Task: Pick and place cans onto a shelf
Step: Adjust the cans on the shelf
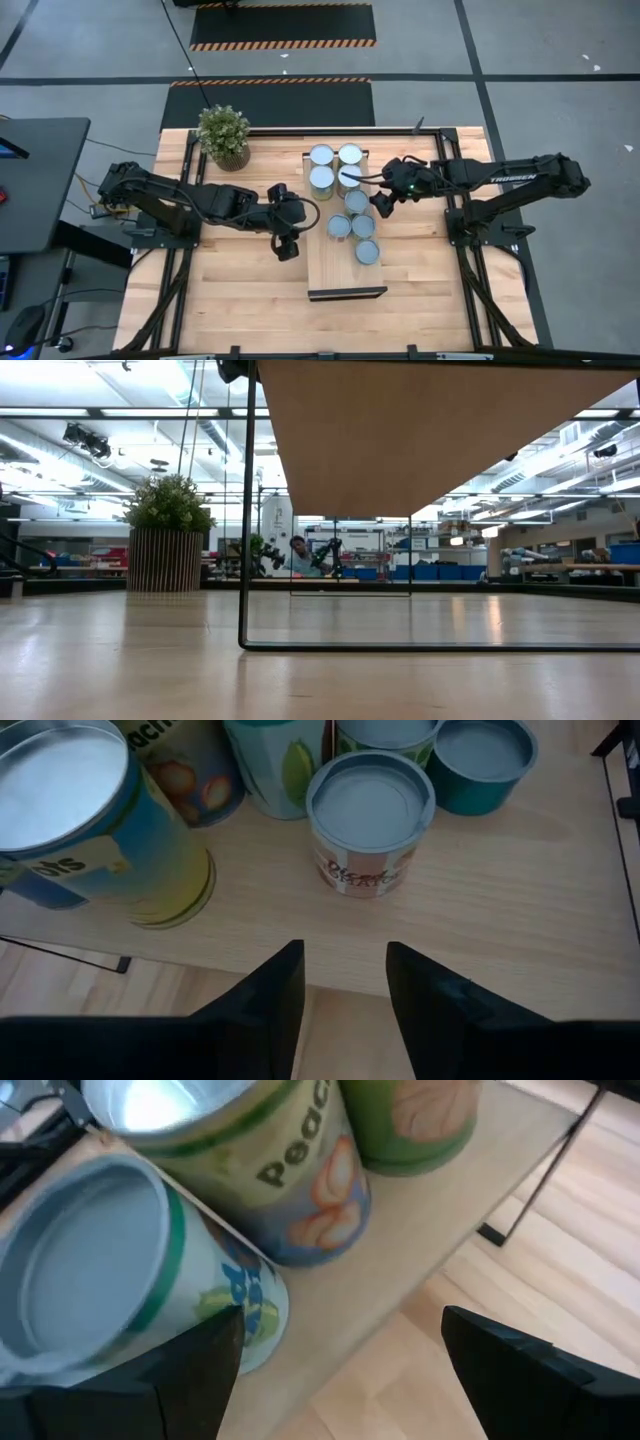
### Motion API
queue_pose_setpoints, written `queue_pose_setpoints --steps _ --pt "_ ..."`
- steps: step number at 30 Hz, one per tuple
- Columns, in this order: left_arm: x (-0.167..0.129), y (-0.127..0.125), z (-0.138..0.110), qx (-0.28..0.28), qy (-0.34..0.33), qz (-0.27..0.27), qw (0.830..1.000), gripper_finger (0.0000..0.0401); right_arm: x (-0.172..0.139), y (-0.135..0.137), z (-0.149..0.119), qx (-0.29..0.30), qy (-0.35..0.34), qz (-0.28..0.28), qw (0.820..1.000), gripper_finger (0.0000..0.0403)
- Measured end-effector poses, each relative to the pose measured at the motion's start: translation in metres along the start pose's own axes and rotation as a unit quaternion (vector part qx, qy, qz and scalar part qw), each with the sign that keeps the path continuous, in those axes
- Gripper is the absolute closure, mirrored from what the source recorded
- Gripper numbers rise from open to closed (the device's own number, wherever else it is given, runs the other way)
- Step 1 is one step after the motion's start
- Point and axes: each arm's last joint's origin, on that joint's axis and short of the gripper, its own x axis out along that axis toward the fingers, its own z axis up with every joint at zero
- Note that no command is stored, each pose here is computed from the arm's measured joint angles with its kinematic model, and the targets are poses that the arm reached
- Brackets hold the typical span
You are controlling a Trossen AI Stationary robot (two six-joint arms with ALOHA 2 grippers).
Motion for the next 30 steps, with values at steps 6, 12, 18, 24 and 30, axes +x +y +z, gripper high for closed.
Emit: queue_pose_setpoints --steps 6,12,18,24,30 --pt "0.000 -0.001 0.000 -0.006 0.001 -0.002 1.000 0.0252 -0.002 0.001 -0.005 -0.003 0.018 -0.003 1.000 0.0056" --pt "-0.005 -0.004 -0.005 0.009 0.021 -0.030 0.999 0.0252 -0.011 0.009 -0.023 -0.017 0.063 0.012 0.998 0.0056" --pt "0.005 -0.016 -0.026 0.036 0.046 -0.035 0.998 0.0252 -0.016 0.019 -0.036 -0.021 0.058 0.003 0.998 0.0056" --pt "0.012 -0.027 -0.041 0.019 0.046 -0.045 0.998 0.0252 -0.017 0.029 -0.046 -0.022 0.061 0.009 0.998 0.0056" --pt "0.006 -0.026 -0.053 -0.014 0.024 -0.062 0.998 0.0252 -0.012 0.035 -0.048 -0.023 0.058 0.013 0.998 0.0056"
